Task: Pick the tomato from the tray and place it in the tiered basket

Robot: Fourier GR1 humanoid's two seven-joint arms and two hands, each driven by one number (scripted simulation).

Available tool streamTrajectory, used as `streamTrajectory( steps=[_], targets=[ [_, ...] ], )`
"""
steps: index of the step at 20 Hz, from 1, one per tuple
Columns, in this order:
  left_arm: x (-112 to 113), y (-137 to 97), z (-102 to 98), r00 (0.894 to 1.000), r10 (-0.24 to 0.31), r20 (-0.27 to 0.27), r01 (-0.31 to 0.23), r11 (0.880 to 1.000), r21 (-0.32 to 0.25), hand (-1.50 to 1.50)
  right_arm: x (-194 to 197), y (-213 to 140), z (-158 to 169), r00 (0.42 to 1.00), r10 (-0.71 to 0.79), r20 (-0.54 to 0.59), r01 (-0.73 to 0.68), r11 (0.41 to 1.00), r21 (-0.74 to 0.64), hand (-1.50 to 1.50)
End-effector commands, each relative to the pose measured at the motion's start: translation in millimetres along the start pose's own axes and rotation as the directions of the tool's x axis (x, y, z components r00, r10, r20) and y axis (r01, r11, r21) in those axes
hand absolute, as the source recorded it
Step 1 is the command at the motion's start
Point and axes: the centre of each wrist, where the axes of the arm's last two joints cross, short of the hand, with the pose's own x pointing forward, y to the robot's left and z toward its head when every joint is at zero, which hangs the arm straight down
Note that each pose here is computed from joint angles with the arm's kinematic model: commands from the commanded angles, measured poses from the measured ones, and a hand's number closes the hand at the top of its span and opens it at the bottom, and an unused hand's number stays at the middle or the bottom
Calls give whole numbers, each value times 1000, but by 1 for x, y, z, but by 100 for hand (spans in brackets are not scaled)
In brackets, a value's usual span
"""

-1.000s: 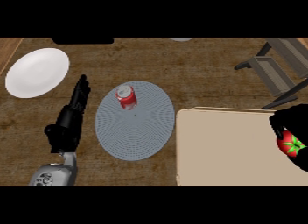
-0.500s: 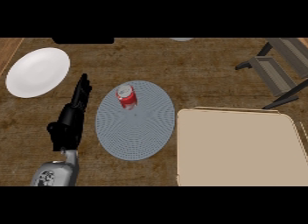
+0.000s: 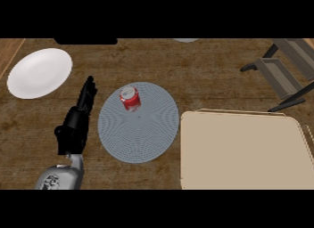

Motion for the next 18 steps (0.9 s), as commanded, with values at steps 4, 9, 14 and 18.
streamTrajectory(
  steps=[4, 9, 14, 18],
  targets=[
    [3, 12, -7, 1000, 5, 4, -4, 1000, -26, 0, -13, -61, -23, 996, -75, -39, 78, 993, 89, 150],
    [-6, -2, -1, 1000, -10, 6, 10, 1000, -1, 0, -22, -78, -51, 959, -282, -20, 283, 955, 94, 150],
    [-6, -3, 2, 1000, -6, 8, 6, 1000, -19, 0, 0, -83, -78, 956, -289, -48, 292, 952, 91, 150],
    [-2, 17, -5, 1000, 8, 16, -8, 1000, -9, 0, -6, -82, -103, 954, -290, -81, 295, 954, 51, 150]
  ],
)
